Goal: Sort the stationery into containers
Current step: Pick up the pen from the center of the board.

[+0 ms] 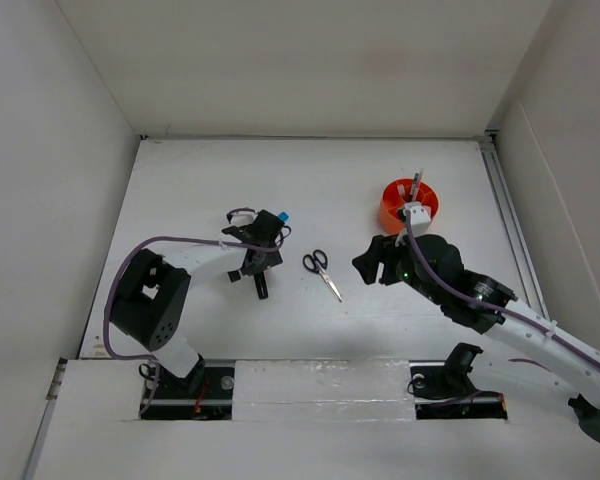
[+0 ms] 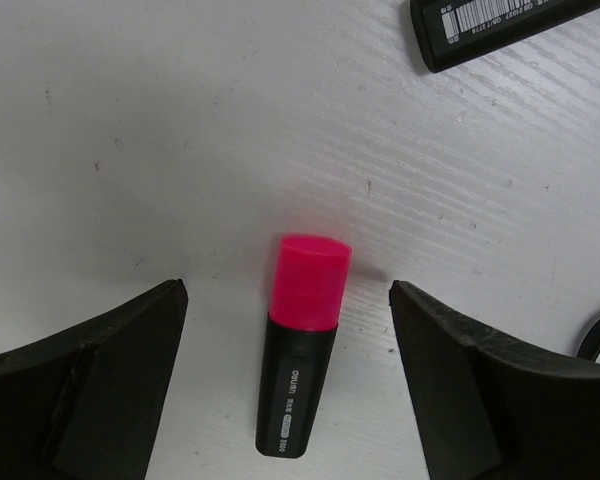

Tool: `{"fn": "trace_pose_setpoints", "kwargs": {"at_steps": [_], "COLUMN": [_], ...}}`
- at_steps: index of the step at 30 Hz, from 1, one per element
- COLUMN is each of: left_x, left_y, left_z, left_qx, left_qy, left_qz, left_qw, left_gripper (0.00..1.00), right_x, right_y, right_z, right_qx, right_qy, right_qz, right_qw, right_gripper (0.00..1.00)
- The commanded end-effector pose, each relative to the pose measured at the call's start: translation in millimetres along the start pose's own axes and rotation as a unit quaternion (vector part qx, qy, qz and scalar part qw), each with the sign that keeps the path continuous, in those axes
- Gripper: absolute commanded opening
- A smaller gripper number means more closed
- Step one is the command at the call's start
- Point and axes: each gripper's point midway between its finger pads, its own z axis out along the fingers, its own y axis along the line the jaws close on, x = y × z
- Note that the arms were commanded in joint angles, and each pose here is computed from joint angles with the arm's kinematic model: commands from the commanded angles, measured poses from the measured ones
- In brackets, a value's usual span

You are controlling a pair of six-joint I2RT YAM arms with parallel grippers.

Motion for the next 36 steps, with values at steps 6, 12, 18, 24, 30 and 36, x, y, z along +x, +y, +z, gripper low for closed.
{"fn": "trace_pose_setpoints", "kwargs": {"at_steps": [6,12,18,24,30,36], "left_x": [3.1,14.5,27.7,4.1,-36.1,-72.8], "left_y": [-5.0,-2.7,-0.7,-7.4,-20.6,-35.8], "left_z": [6.4,14.9,22.4,-4.4,-55.1,-116.7], "left_qx": [-0.003,-0.009,-0.01,0.021,0.074,0.155], "left_qy": [0.011,0.029,0.049,0.016,-0.05,-0.104], "left_qz": [0.004,0.011,0.016,-0.002,-0.028,-0.036], "left_qw": [1.0,0.999,0.999,1.0,0.996,0.982], "left_gripper": [0.53,0.44,0.0,0.0,0.0,0.0], "right_x": [-15.5,-14.6,-17.7,-15.1,-16.1,-22.4], "right_y": [9.7,10.4,13.4,16.9,30.3,42.6], "right_z": [-9.5,-12.0,-14.2,-10.3,-2.0,5.5], "right_qx": [-0.023,-0.027,-0.036,-0.042,-0.071,-0.094], "right_qy": [-0.029,-0.027,-0.032,-0.025,-0.027,-0.036], "right_qz": [0.011,0.01,0.012,0.011,0.013,0.021], "right_qw": [0.999,0.999,0.999,0.999,0.997,0.995], "right_gripper": [0.69,0.69,0.69,0.69,0.69,0.69]}}
